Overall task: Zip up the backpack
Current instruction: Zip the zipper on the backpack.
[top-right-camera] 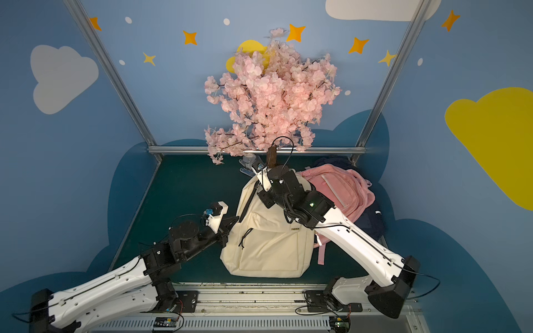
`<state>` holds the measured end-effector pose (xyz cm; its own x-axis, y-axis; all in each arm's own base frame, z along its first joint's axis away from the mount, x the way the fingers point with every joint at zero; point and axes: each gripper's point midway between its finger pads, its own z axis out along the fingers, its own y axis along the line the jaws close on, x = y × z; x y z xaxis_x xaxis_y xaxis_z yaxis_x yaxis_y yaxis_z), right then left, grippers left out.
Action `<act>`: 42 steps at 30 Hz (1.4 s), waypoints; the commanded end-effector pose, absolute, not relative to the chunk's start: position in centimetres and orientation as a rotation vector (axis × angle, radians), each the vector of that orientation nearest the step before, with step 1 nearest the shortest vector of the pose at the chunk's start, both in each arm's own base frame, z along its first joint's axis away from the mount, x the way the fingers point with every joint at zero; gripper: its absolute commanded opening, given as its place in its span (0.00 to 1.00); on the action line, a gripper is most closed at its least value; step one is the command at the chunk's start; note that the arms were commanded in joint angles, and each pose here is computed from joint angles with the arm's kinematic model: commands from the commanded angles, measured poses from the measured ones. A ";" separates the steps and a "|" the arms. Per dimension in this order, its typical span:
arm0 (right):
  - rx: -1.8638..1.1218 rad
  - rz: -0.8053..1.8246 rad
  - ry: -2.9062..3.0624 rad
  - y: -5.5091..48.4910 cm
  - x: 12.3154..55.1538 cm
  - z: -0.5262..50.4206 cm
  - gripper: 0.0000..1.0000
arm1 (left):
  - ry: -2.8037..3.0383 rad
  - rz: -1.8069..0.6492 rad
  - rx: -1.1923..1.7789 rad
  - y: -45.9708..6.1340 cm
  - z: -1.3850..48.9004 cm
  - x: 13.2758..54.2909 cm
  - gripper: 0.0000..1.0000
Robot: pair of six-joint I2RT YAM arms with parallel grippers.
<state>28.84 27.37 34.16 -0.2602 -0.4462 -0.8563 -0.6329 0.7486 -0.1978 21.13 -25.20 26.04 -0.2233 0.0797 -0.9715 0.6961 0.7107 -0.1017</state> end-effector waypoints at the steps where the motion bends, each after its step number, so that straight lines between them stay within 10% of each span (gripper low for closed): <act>1: -0.543 0.253 1.722 23.9 30.5 42.6 0.00 | 1.891 -0.568 0.765 -24.2 20.5 19.4 0.03; 15: -0.972 0.382 1.518 35.1 21.9 43.0 0.00 | 1.744 -0.629 0.738 -25.6 28.9 21.4 0.60; 18: -0.965 0.399 1.526 35.1 21.5 43.2 0.00 | 1.770 -0.635 0.720 -25.5 28.3 22.4 0.57; 26: -0.808 0.282 1.594 31.7 24.1 44.8 0.00 | 1.838 -0.629 0.727 -24.9 25.6 22.6 0.09; 42: -0.618 0.305 1.684 25.8 26.9 45.6 0.00 | 1.890 -0.644 0.666 -23.3 22.8 21.5 0.11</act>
